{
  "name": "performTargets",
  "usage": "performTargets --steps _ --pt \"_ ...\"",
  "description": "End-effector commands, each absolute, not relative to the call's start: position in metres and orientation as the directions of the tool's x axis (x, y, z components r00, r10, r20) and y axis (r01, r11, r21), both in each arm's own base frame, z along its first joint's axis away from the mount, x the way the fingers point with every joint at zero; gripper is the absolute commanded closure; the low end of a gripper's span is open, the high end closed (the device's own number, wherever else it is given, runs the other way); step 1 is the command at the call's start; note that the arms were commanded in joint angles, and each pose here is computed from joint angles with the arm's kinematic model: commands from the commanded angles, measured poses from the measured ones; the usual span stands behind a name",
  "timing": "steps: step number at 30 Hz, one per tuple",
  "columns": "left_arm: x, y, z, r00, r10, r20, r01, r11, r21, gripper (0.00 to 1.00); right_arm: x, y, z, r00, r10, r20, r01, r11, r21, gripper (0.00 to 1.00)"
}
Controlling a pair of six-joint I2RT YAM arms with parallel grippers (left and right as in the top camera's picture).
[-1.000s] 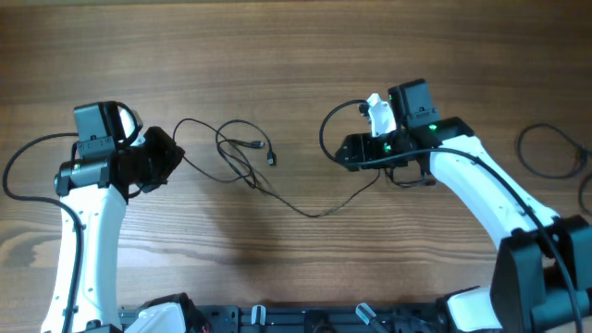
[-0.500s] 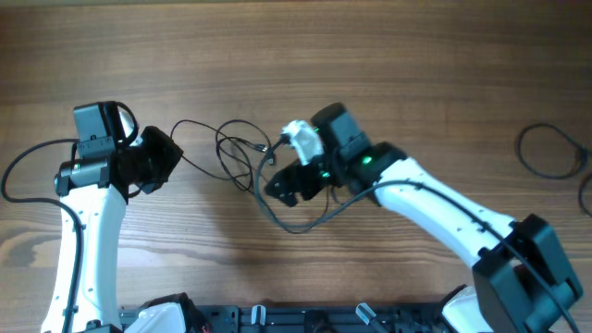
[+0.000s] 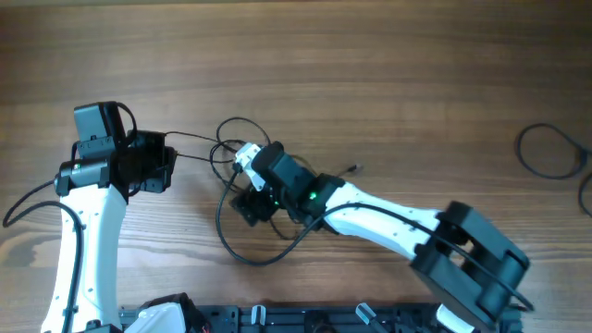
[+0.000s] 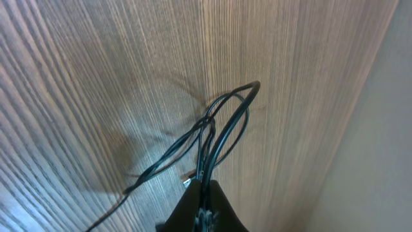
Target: Untangle cables
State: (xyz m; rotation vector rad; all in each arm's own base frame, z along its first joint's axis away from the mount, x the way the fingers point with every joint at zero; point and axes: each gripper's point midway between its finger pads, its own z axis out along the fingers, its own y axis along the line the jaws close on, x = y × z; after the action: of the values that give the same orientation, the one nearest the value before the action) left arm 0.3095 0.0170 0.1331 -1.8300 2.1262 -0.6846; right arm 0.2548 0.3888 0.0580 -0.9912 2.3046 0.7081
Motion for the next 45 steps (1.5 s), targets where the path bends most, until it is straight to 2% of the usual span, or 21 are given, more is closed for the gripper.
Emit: performTargets --steps 1,3,5,7,9,11,16,19,21,25,28,31,35,40,41,45 --pt "0.309 0.019 0.131 -0.144 -0.982 0.118 -0.869 0.068 -0.49 0.96 0.259 0.391 0.036 -0.601 -0.492 -0.63 -0.753 0.612 0.24 0.19" --pt "0.309 0.019 0.13 -0.144 -0.983 0.118 -0.869 0.068 -0.49 0.96 0.257 0.389 0.031 -0.607 -0.501 -0.617 -0.751 0.615 0.24 0.21" --pt "0.309 0.019 0.131 -0.144 -0.982 0.118 -0.869 0.069 -0.49 0.96 0.255 0.386 0.027 -0.611 -0.515 -0.601 -0.751 0.617 0.235 0.31" --pt "0.309 0.019 0.131 -0.144 -0.982 0.118 -0.869 0.068 -0.49 0.96 0.253 0.384 0.018 -0.619 -0.527 -0.583 -0.749 0.621 0.233 0.36" --pt "0.309 0.019 0.131 -0.144 -0.982 0.118 -0.869 0.069 -0.49 0.96 0.252 0.382 0.006 -0.626 -0.539 -0.564 -0.746 0.625 0.231 0.38" --pt "0.309 0.019 0.13 -0.144 -0.982 0.118 -0.869 0.069 -0.49 0.96 0.252 0.383 -0.01 -0.633 -0.545 -0.55 -0.743 0.628 0.231 0.47" --pt "0.309 0.018 0.13 -0.145 -0.982 0.119 -0.869 0.069 -0.49 0.96 0.257 0.389 -0.018 -0.622 -0.535 -0.571 -0.748 0.622 0.232 0.59" --pt "0.309 0.019 0.13 -0.144 -0.982 0.118 -0.869 0.069 -0.49 0.96 0.254 0.387 -0.03 -0.63 -0.547 -0.552 -0.745 0.625 0.231 0.86" --pt "0.309 0.019 0.13 -0.144 -0.982 0.118 -0.869 0.069 -0.49 0.96 0.252 0.388 -0.034 -0.629 -0.552 -0.547 -0.748 0.623 0.231 0.93" --pt "0.309 0.019 0.13 -0.144 -0.982 0.118 -0.869 0.069 -0.49 0.96 0.242 0.395 -0.035 -0.588 -0.587 -0.556 -0.783 0.585 0.212 0.96" --pt "0.309 0.019 0.13 -0.143 -0.983 0.115 -0.87 0.07 -0.489 0.96 0.255 0.39 -0.033 -0.585 -0.571 -0.576 -0.761 0.632 0.146 0.96" --pt "0.3 0.036 0.124 -0.099 -0.994 0.037 -0.896 0.072 -0.439 0.96 0.287 0.351 -0.002 -0.677 -0.453 -0.581 -0.584 0.81 0.05 0.96" --pt "0.279 0.072 0.116 0.012 -0.998 -0.059 -0.934 0.01 -0.357 0.96 0.321 0.275 0.069 -0.72 -0.249 -0.648 -0.278 0.959 -0.059 0.96" --pt "0.245 0.117 0.111 0.148 -0.975 -0.167 -0.962 -0.103 -0.253 0.96 0.341 0.167 0.162 -0.675 -0.016 -0.738 0.022 0.999 -0.043 0.96" --pt "0.23 0.132 0.11 0.192 -0.959 -0.21 -0.966 -0.147 -0.211 0.96 0.345 0.126 0.195 -0.623 0.083 -0.778 0.119 0.993 0.01 0.96" --pt "0.203 0.15 0.108 0.268 -0.936 -0.229 -0.959 -0.238 -0.153 0.96 0.337 0.029 0.266 -0.424 0.288 -0.859 0.34 0.929 0.144 0.96"
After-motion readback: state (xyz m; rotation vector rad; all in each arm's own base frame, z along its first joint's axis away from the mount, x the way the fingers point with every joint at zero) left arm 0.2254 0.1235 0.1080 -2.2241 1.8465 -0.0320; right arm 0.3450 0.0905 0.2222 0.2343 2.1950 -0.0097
